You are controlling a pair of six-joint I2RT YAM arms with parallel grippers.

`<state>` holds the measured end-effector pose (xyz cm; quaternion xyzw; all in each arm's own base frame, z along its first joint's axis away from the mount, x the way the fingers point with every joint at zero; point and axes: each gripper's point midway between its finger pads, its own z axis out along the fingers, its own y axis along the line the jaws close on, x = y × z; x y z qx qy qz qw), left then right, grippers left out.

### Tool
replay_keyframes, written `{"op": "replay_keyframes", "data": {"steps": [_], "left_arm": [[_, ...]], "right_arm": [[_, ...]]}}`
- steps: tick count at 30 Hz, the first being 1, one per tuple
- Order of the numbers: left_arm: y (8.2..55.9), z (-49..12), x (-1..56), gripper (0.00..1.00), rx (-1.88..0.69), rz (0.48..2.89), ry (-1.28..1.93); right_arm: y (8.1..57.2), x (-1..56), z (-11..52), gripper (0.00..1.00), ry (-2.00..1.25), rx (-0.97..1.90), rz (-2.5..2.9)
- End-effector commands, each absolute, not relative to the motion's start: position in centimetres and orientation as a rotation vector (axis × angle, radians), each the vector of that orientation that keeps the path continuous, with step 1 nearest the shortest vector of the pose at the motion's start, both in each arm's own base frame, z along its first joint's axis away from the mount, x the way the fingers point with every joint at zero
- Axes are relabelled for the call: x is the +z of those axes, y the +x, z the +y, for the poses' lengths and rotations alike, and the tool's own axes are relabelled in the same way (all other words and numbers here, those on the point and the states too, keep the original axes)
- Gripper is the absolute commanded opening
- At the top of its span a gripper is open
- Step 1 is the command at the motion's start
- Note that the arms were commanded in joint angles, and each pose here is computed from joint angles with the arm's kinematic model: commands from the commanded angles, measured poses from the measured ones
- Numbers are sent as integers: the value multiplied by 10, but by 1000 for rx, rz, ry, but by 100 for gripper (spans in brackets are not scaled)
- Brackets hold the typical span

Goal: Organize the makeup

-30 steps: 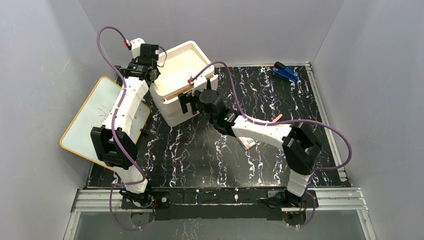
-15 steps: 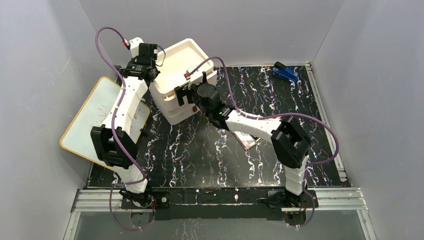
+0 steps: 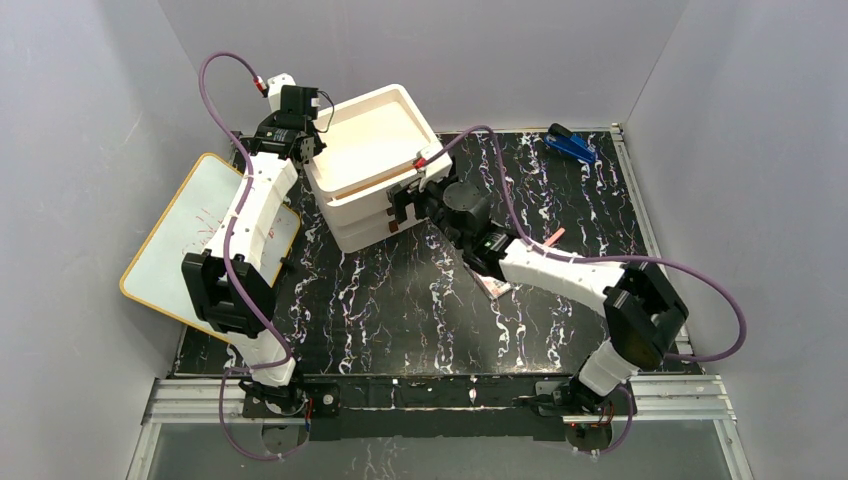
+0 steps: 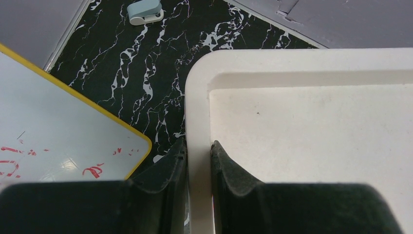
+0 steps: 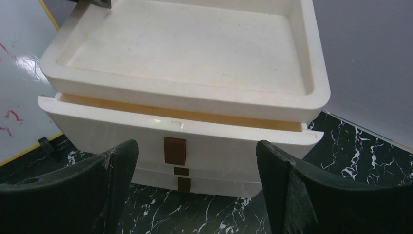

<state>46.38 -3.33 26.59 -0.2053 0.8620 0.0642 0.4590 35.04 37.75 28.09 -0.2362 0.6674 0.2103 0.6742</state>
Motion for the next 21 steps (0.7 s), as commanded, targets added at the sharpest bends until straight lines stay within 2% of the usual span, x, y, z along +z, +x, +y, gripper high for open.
{"op": "replay_keyframes", "data": {"steps": [1, 10, 17, 21], "left_arm": [[427, -71, 214, 0, 63, 2411, -390], [422, -73, 216, 0, 56, 2413, -379], [419, -72, 217, 0, 64, 2414, -368], [419, -71, 217, 0, 73, 2414, -365]], "right_arm": [[348, 245, 380, 99, -561, 467, 1574], [374, 220, 425, 99, -616, 498, 1583], [408, 240, 457, 99, -617, 511, 1529], [409, 233, 460, 99, -626, 515, 1540]]}}
